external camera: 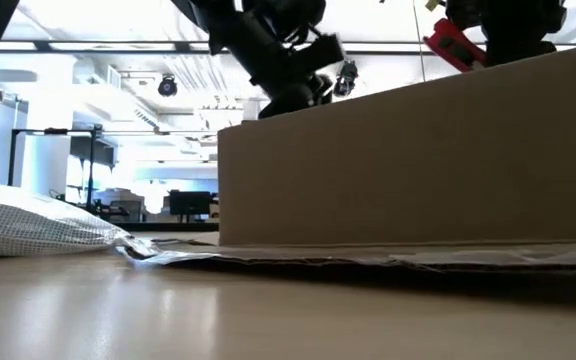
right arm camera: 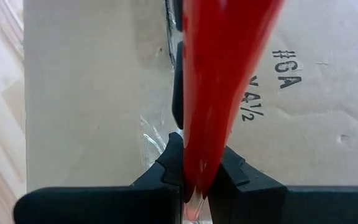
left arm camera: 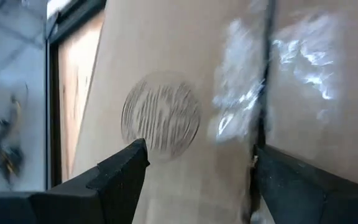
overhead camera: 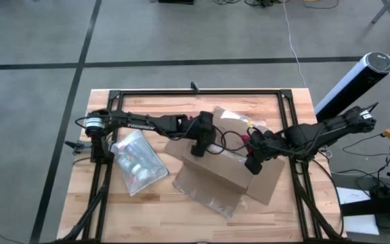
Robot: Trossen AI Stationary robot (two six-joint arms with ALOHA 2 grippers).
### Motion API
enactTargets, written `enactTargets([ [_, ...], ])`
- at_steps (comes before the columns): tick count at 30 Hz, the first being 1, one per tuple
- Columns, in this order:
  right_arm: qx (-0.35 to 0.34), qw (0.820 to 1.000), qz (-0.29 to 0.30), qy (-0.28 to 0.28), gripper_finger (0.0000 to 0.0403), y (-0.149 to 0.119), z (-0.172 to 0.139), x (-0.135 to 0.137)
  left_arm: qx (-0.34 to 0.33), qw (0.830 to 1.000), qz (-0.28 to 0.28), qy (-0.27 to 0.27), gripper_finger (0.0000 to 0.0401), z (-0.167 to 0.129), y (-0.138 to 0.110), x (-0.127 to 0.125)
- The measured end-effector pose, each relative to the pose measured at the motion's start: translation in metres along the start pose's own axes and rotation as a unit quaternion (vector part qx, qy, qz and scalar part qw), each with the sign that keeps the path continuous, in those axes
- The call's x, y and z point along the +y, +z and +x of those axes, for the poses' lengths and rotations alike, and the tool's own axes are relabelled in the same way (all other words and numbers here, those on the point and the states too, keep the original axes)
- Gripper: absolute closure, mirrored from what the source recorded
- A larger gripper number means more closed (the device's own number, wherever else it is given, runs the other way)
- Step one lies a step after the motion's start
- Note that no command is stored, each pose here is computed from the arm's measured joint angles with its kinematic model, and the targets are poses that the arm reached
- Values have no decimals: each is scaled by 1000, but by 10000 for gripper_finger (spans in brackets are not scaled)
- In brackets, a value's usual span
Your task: Unpack boxes
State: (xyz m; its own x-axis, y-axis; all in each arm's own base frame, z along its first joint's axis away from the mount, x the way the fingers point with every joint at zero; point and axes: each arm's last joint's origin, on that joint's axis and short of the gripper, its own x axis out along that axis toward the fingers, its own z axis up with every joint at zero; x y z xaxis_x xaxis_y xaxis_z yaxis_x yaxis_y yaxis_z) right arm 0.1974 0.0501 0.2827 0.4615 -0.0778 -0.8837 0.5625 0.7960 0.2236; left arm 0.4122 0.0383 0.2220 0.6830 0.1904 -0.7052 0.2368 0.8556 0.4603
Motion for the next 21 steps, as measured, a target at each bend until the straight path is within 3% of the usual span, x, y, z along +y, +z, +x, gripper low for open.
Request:
enactTargets([
  [6,-28,1000,8,7,386,8,1,0,-7,999,44,-1,129,-1,5,-7],
  [13,-66,997,13,39,386,19,1,4,12,999,41,31,129,1,3,-5],
  [21,-61,997,13,34,386,18,1,3,39,998,25,33,135,19,-6,-8],
])
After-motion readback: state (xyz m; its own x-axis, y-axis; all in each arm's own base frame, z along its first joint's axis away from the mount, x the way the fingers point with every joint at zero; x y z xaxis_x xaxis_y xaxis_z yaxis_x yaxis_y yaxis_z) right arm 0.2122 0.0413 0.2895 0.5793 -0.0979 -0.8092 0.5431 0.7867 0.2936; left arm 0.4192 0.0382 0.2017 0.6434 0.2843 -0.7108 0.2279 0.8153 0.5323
